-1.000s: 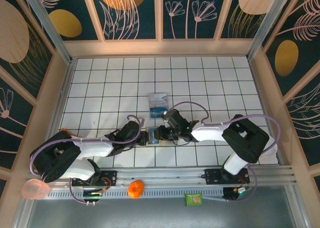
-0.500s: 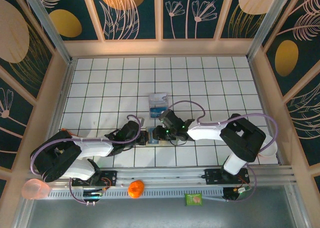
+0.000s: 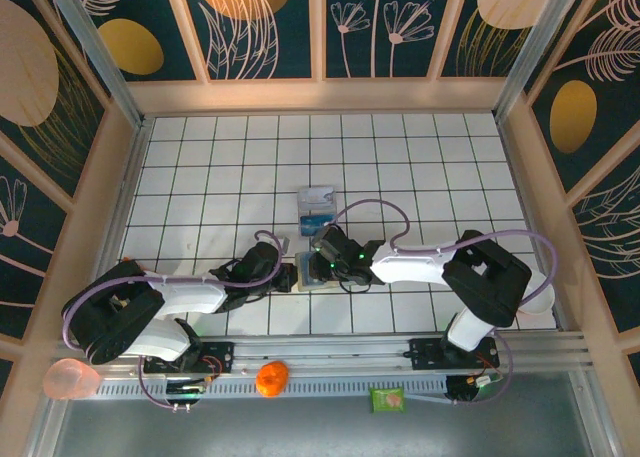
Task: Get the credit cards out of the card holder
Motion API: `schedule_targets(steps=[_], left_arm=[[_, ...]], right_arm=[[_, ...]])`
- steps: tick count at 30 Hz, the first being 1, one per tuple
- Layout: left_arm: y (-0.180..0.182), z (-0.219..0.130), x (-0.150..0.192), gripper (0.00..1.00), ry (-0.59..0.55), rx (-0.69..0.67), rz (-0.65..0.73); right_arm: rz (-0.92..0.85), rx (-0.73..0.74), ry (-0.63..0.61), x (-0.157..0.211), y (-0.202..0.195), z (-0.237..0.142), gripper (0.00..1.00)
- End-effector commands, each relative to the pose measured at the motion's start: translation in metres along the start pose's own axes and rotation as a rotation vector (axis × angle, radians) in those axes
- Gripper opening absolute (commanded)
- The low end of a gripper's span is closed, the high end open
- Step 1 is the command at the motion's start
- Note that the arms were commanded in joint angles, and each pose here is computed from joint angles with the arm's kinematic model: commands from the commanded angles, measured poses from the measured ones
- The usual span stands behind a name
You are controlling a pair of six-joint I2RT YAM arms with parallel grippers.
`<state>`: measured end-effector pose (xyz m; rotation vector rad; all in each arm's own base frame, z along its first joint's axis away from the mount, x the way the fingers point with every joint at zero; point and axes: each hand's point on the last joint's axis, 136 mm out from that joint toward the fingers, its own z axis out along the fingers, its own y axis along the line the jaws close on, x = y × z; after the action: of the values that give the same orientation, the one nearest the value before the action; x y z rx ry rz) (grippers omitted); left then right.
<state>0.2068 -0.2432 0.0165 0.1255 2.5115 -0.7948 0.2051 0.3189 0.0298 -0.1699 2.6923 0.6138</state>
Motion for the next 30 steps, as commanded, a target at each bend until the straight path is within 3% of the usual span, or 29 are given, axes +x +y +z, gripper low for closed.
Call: schedule_targets(steps=[1,10,18,30], left_arm=[[0.006,0.000,0.004,0.00,0.020,-0.021,0.018],[-0.011,-0.012,-0.014,0.00,-0.022,0.014,0.048],[-0.048,-0.007,-0.026,0.16,-0.026,0.127,0.070],[-0.030,0.019,-0.031,0.08,-0.030,-0.004,0.085]], right_arm=[[-0.031,0.095,-0.036,-0.004,-0.016,-0.008,0.38],[-0.058,0.069,-0.107,-0.013,-0.008,-0.027,0.43],[-0.088,-0.056,-0.047,-0.014,-0.004,-0.031,0.24],[-0.010,-0.174,0.043,-0.004,-0.018,-0.028,0.25]])
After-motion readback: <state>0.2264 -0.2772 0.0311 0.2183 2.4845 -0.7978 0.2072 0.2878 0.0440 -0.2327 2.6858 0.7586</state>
